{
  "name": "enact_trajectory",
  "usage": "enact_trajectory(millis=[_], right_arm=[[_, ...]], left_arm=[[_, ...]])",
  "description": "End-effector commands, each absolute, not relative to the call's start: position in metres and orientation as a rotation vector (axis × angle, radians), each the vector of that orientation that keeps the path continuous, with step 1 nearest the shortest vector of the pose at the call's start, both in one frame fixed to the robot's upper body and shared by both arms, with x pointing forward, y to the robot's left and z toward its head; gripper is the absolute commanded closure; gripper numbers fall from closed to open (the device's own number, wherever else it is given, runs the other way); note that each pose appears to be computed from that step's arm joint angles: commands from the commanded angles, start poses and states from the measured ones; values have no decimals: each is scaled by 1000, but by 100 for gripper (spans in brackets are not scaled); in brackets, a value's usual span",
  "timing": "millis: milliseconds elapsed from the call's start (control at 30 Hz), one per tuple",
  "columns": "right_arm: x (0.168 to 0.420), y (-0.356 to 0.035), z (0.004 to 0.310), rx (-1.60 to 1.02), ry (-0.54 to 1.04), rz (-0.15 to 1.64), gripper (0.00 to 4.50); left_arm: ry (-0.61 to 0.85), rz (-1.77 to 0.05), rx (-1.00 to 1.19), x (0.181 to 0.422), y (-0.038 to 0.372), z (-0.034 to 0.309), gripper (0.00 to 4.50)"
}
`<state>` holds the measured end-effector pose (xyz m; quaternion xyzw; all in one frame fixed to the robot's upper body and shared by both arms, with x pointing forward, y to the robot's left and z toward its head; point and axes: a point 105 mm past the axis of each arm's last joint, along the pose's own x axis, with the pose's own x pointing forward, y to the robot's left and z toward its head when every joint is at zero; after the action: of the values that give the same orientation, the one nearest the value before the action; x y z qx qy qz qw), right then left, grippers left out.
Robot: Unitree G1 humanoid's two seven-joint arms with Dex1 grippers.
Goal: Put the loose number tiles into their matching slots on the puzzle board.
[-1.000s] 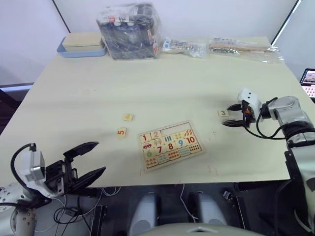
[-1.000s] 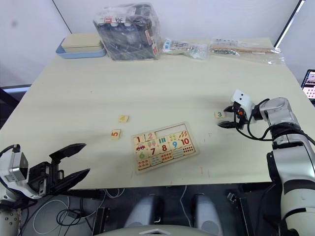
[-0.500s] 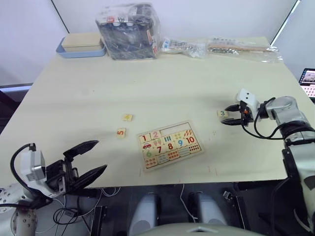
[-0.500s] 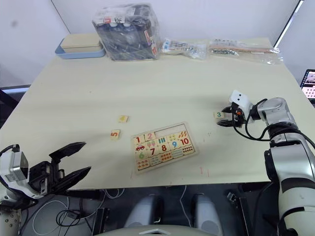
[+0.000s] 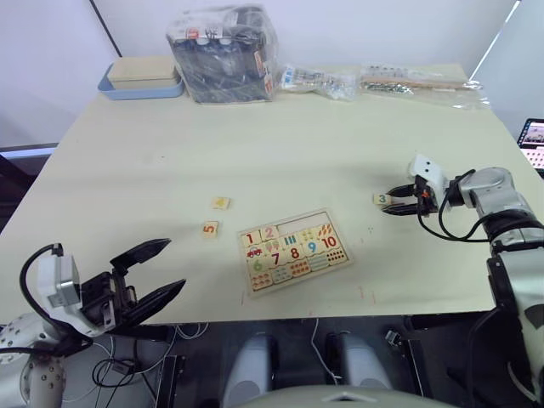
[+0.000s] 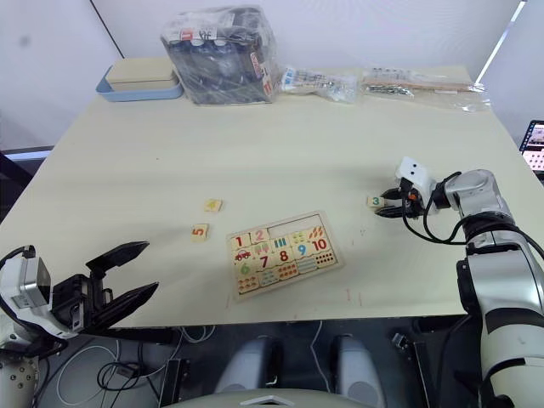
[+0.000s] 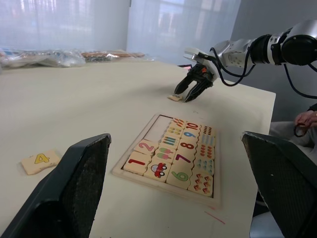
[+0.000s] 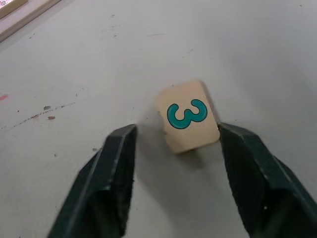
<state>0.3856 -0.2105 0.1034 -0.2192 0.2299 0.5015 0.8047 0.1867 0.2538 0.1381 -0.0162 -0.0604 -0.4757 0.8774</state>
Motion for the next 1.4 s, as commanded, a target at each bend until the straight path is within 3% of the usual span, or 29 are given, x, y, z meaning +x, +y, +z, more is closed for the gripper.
enact_trajectory(millis=[33, 367, 567, 867, 1033, 1200, 1400], right_arm=[[386, -210, 105, -480, 478, 1079, 163], [386, -208, 102, -492, 470, 1073, 163], [388, -208, 102, -494, 463, 1064, 365], [389, -198, 128, -578, 363, 1121, 365], [384, -166, 172, -738, 360, 1143, 365], [350, -116, 206, -709, 346, 1317, 365], [323, -77, 214, -732, 443, 1391, 365]], left_arm=[[-148, -1015, -4, 187, 249, 146, 0], [-147, -1011, -3, 185, 249, 145, 0], [-145, -1009, 0, 185, 249, 145, 0], [-140, -997, 4, 183, 251, 144, 0], [-135, -982, 4, 181, 254, 143, 0], [-130, -964, 2, 179, 257, 140, 0], [-124, -950, 6, 178, 260, 138, 0]])
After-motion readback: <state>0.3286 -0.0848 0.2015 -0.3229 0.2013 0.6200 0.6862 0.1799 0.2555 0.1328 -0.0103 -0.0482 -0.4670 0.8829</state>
